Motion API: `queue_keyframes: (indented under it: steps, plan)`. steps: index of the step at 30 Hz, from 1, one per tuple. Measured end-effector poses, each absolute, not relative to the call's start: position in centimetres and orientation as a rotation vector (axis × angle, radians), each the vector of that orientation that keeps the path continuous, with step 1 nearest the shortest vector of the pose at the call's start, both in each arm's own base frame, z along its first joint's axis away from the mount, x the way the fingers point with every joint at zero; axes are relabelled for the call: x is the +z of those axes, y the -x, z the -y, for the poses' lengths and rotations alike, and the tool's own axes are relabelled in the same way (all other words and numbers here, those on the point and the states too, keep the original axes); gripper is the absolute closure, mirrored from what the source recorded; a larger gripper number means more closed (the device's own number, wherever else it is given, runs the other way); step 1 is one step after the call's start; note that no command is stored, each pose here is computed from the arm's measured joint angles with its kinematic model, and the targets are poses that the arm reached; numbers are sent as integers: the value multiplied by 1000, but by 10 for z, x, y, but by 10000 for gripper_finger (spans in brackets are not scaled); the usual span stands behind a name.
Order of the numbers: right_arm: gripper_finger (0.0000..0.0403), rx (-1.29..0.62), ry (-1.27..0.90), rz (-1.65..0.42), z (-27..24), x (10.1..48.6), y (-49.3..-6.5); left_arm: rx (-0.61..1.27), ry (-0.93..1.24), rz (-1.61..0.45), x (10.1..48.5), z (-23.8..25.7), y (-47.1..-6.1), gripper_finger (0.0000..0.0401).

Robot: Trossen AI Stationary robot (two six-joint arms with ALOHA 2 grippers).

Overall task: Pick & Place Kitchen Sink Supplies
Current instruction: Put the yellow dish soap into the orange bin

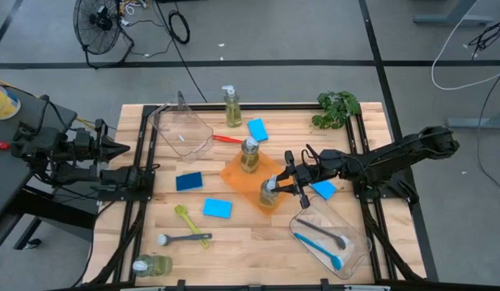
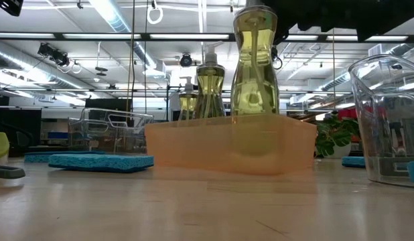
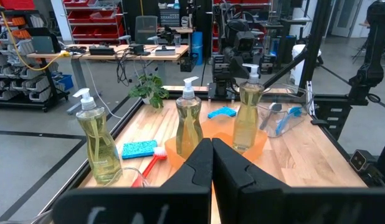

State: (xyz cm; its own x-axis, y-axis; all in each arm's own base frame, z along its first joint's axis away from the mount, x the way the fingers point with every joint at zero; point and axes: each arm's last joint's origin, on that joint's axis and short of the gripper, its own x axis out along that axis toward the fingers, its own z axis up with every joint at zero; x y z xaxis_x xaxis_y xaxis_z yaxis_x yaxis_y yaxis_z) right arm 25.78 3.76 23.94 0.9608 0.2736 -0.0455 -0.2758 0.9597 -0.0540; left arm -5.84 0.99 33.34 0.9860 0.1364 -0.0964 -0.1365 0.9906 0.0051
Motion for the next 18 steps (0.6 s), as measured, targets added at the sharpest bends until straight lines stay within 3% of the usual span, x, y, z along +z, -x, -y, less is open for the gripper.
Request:
queue_keyframes:
  steps: [18]
  plan:
    - [307,205,138,-70,-25,231,-237,138,2,-96,333,-10,58,398]
